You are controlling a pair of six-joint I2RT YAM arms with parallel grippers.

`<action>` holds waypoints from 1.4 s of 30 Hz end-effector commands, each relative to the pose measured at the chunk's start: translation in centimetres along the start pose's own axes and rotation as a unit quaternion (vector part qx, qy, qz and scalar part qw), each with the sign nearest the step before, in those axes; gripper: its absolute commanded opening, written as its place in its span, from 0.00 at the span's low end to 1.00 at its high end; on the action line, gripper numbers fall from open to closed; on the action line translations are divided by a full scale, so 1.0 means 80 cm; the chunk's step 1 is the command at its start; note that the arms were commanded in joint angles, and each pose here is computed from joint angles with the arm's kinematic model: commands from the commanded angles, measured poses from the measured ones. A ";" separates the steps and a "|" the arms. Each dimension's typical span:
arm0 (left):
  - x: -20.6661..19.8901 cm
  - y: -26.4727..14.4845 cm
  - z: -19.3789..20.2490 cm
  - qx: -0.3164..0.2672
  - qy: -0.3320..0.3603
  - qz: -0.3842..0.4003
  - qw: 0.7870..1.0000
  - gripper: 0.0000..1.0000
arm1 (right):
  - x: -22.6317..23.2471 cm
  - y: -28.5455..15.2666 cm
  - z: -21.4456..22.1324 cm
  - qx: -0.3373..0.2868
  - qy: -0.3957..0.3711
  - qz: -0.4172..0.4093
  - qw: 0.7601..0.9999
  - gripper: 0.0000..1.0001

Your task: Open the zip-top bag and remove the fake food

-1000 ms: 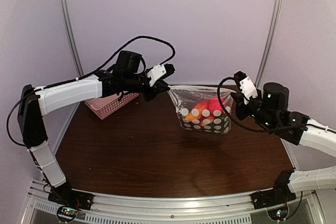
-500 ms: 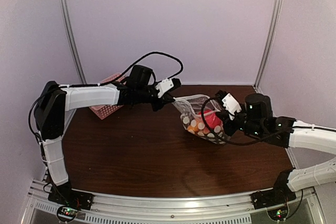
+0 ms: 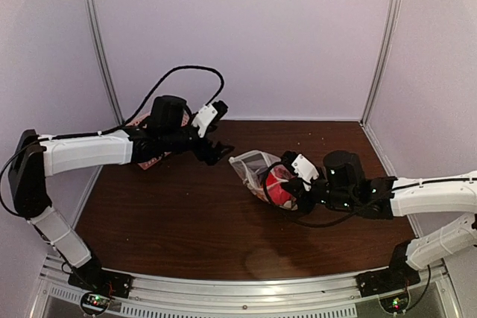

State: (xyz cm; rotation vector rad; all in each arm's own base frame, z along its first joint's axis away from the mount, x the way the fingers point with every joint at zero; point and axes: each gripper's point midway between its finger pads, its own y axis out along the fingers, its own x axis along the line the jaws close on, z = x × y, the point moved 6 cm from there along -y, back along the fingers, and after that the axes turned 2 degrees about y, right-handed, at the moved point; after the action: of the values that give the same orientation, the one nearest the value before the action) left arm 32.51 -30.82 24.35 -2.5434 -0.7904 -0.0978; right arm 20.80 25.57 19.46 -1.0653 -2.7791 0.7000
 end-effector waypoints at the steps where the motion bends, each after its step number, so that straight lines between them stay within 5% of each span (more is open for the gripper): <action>1: 0.014 -0.037 -0.001 -0.036 -0.145 -0.069 0.986 0.98 | 0.013 0.013 -0.004 -0.023 0.022 -0.023 0.999 0.00; 6: 0.014 -0.058 0.044 0.026 -0.291 -0.122 0.949 0.98 | 0.036 0.027 0.002 -0.015 0.015 -0.054 0.998 0.00; 11: -0.023 -0.051 0.064 0.006 -0.339 -0.018 0.941 0.97 | 0.049 0.038 0.014 -0.003 0.016 -0.070 0.997 0.00; 17: -0.052 -0.023 0.098 0.002 -0.414 0.050 0.909 0.61 | 0.058 0.048 0.019 0.001 0.018 -0.072 0.997 0.00; 29: -0.087 0.014 0.108 -0.011 -0.450 0.113 0.886 0.51 | 0.071 0.061 0.030 0.011 0.032 -0.082 0.996 0.00; 38: -0.088 0.033 0.139 0.012 -0.481 0.086 0.873 0.26 | 0.074 0.069 0.029 0.012 0.039 -0.086 0.995 0.00; 40: -0.087 0.033 0.143 0.015 -0.484 0.080 0.871 0.16 | 0.077 0.070 0.028 0.020 0.040 -0.096 0.994 0.04; 42: -0.088 0.032 0.145 0.017 -0.484 0.078 0.871 0.08 | 0.083 0.066 0.020 0.032 0.041 -0.119 0.992 0.30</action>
State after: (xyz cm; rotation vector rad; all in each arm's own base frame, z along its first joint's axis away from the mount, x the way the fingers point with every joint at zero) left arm 27.09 -30.96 11.39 -2.4746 -0.8539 1.3126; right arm 18.96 31.61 13.71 -0.8089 -2.7340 0.7057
